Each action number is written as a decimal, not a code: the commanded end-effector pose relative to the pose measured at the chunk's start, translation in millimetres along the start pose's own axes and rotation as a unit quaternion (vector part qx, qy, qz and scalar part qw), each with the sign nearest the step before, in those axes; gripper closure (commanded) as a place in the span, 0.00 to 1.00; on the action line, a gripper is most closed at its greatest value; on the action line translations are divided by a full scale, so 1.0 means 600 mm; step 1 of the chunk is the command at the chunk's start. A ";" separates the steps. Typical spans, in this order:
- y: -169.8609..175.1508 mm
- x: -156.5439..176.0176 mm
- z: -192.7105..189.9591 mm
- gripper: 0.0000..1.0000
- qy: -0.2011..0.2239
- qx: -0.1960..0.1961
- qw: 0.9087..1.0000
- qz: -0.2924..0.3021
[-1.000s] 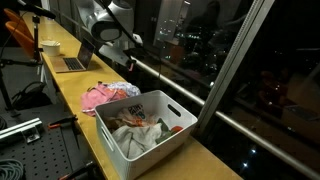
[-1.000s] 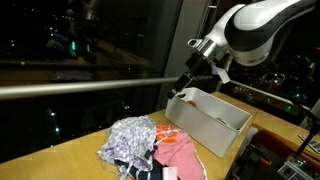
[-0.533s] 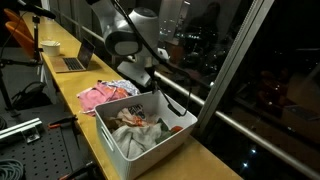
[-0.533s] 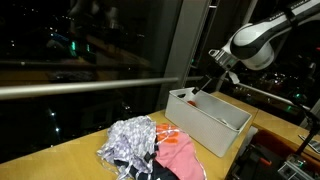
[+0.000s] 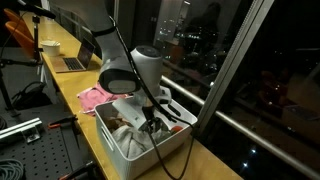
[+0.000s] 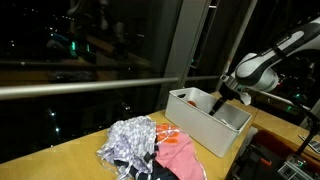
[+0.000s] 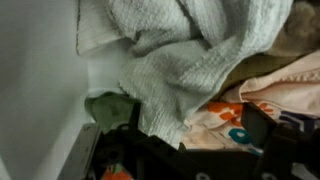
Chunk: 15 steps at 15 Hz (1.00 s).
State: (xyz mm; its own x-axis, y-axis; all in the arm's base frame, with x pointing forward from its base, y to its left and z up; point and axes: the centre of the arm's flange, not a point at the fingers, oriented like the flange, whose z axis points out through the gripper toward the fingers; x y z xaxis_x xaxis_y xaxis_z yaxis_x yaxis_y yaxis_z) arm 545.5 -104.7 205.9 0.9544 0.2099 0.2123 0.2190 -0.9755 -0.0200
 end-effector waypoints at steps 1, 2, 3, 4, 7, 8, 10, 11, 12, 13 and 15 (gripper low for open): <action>-0.019 -0.014 0.049 0.00 -0.015 0.000 1.000 0.011; -0.023 -0.016 0.067 0.00 -0.021 0.006 1.000 0.013; -0.022 -0.018 0.092 0.00 -0.029 0.010 0.999 0.016; -0.022 -0.020 0.112 0.00 -0.036 0.016 0.999 0.021; -0.022 -0.025 0.164 0.00 -0.053 0.023 0.998 0.030; -0.022 -0.029 0.178 0.00 -0.060 0.025 0.997 0.032; -0.017 -0.029 0.196 0.01 -0.065 0.026 0.997 0.036; -0.013 -0.024 0.199 0.26 -0.063 0.024 0.997 0.039; -0.008 -0.020 0.198 0.26 -0.060 0.022 0.997 0.043; -0.004 -0.017 0.197 0.27 -0.058 0.021 0.997 0.046; 0.001 -0.008 0.187 0.42 -0.052 0.023 0.997 0.053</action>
State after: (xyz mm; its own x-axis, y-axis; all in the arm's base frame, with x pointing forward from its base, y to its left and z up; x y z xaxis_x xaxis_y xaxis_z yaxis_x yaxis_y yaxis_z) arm 554.1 -92.4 107.6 0.9860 0.1341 0.0987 0.1416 -0.9873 -0.0726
